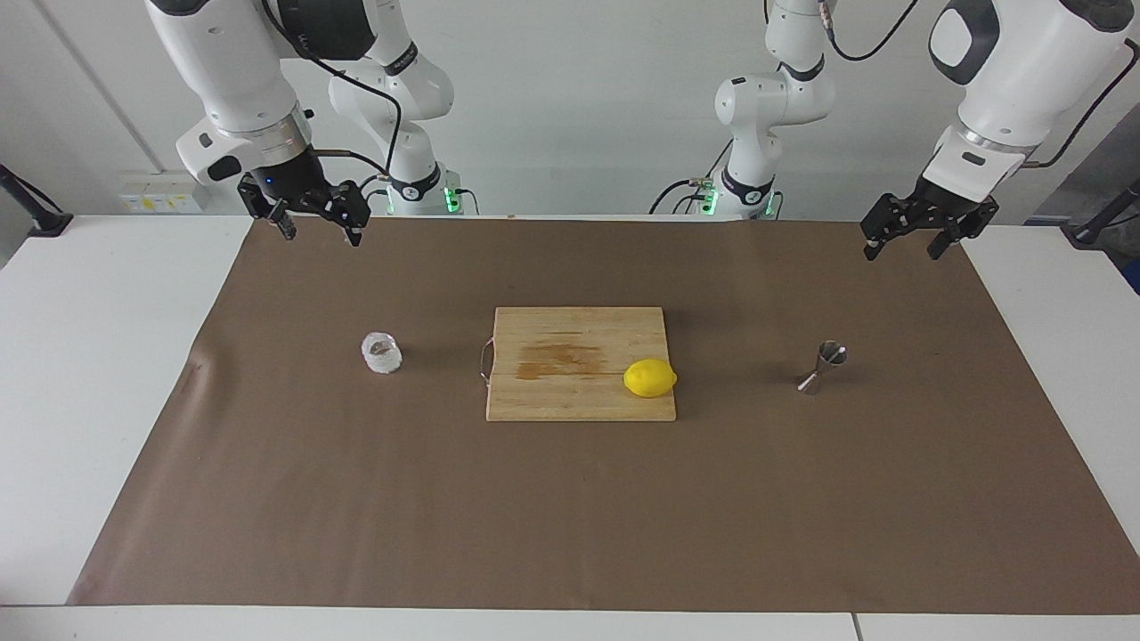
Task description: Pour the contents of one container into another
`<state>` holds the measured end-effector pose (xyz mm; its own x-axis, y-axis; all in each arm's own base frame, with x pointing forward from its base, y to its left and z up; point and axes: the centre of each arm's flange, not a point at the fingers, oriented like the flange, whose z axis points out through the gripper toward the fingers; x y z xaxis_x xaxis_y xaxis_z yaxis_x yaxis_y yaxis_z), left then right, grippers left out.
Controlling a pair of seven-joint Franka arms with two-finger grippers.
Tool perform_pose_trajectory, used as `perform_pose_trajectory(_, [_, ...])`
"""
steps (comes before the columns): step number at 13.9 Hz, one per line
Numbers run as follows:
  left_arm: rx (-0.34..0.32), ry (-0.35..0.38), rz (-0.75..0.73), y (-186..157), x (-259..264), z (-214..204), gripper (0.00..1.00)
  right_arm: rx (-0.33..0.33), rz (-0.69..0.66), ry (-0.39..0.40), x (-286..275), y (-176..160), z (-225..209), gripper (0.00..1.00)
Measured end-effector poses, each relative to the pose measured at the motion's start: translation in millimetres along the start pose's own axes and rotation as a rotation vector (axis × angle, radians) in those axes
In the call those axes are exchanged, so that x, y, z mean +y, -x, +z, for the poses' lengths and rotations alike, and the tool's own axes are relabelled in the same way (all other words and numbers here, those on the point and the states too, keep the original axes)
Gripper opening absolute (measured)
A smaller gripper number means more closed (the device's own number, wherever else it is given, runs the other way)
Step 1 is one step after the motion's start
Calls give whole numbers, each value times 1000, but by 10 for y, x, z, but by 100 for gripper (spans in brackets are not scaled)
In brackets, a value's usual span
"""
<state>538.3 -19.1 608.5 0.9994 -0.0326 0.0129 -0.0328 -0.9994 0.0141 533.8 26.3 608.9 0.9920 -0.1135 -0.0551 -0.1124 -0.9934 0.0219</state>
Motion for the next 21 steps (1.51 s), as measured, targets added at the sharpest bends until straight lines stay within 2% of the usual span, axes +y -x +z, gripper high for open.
perform_pose_trajectory(21, [-11, 0, -3, 17, -14, 6, 100, 0, 0, 0, 0, 0, 0, 100])
